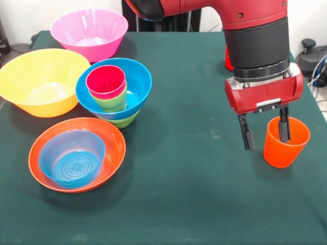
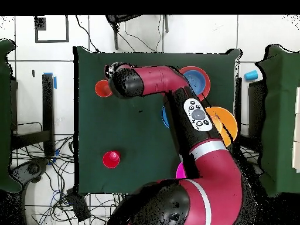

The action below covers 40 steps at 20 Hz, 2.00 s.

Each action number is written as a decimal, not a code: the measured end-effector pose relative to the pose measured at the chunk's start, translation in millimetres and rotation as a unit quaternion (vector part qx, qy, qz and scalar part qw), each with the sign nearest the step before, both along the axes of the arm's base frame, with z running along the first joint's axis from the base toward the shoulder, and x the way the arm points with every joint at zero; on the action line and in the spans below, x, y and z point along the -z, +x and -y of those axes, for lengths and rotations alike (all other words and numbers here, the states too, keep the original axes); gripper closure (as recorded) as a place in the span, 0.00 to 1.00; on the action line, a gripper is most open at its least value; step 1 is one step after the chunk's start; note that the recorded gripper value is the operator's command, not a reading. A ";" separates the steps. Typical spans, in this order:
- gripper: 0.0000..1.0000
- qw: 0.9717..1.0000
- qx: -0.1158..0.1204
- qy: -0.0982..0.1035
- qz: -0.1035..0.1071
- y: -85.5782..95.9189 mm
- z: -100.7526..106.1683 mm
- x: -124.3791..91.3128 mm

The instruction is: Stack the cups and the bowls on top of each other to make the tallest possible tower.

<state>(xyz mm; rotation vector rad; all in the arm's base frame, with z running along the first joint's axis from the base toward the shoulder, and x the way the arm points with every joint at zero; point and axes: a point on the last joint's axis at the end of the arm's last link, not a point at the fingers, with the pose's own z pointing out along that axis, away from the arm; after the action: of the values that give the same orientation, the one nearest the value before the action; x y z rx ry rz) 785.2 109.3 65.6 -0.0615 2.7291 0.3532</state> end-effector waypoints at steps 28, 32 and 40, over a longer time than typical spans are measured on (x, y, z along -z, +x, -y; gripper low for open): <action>0.00 0.997 -0.020 0.036 -0.073 -30.7 -35.7 51.1; 0.00 0.995 -0.024 0.046 -0.085 -35.0 -43.1 56.4; 0.00 0.993 -0.028 0.058 -0.101 -41.1 -50.9 64.1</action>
<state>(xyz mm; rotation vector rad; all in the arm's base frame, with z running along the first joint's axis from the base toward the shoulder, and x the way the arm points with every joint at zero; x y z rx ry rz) 744.1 160.2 1.5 -0.0755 2.9046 0.5615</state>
